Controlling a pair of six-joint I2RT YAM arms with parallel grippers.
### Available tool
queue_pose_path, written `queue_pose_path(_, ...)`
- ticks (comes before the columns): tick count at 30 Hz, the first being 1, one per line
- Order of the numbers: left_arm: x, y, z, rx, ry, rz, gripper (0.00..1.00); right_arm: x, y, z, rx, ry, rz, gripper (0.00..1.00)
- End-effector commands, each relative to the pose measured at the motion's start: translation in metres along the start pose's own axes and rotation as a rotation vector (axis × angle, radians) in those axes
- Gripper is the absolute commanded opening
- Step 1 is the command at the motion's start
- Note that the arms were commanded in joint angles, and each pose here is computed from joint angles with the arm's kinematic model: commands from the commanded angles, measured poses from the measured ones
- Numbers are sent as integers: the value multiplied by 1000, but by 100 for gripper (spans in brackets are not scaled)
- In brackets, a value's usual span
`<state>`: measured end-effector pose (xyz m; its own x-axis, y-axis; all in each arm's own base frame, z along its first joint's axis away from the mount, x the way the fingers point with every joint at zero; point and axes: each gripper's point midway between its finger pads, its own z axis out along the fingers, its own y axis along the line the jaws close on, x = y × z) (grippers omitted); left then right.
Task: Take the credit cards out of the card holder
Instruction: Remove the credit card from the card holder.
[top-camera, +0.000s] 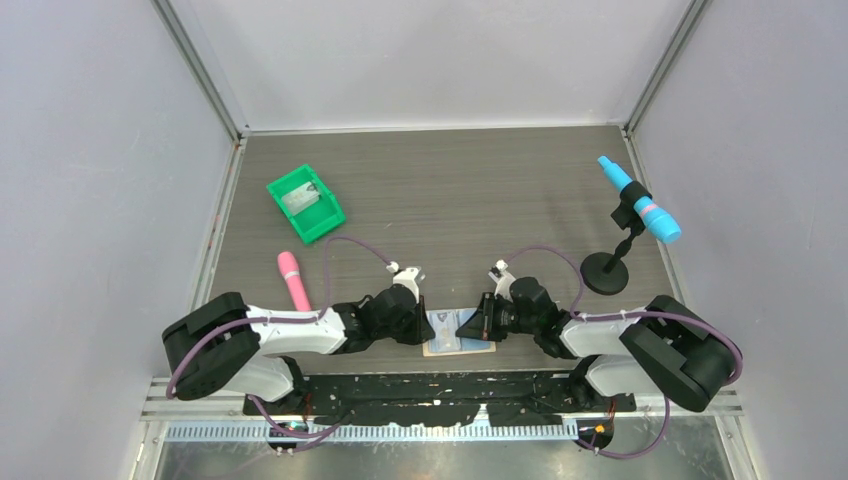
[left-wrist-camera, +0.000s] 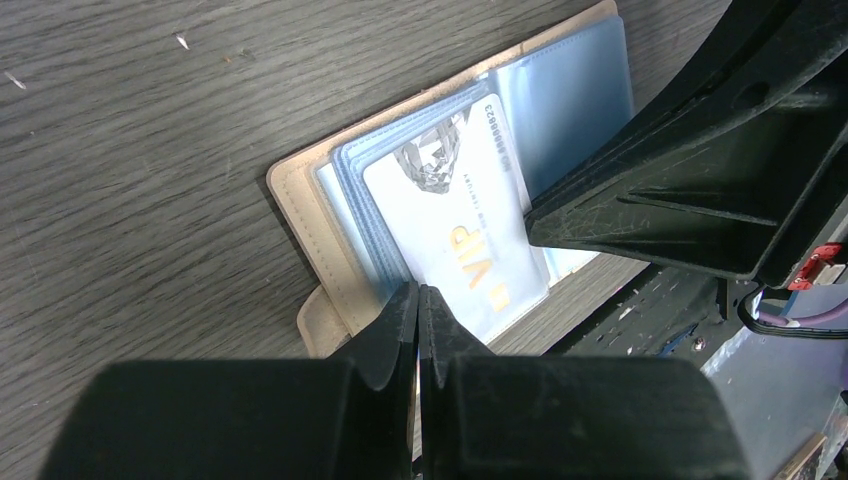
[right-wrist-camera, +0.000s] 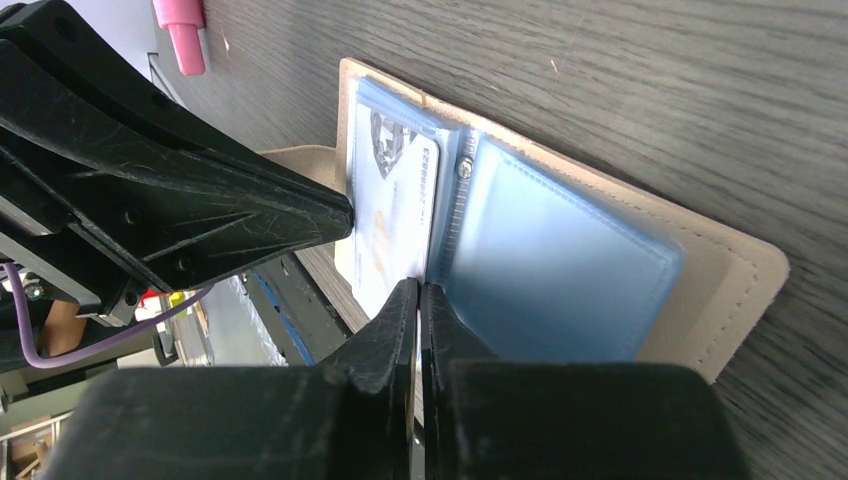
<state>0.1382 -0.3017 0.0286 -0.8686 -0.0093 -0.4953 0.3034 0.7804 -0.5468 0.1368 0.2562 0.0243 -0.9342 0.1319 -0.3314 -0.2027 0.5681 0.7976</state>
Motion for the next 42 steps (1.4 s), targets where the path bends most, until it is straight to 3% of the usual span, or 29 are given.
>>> queue_pose_path(1, 3, 9, 2, -39, 2, 7, 1, -12, 15, 0, -43, -41, -49, 5)
queue_pose_path(21, 7, 24, 2, -90, 5, 31, 1, -12, 7, -17, -42, -36, -65, 5)
queue_pose_path(25, 8, 24, 2, -88, 7, 30, 1, -10, 9, -17, -51, -18, -66, 12)
queue_pose_path(28, 7, 23, 2, -86, 5, 28, 1, -11, 15, -17, -83, -22, -56, 6)
queue_pose_path(32, 7, 23, 2, -85, 5, 28, 1, -12, 20, -16, -112, -24, -42, 5)
queue_pose_path(35, 8, 24, 2, -89, 7, 29, 1, -12, 20, -16, -113, -27, -30, 17)
queue_pose_path(37, 8, 25, 2, -92, 7, 29, 1, -12, 21, -16, -121, -28, -27, 7)
queue_pose_path(42, 9, 27, 2, -109, 11, 32, 1, -16, 21, -19, -129, -51, -12, 5)
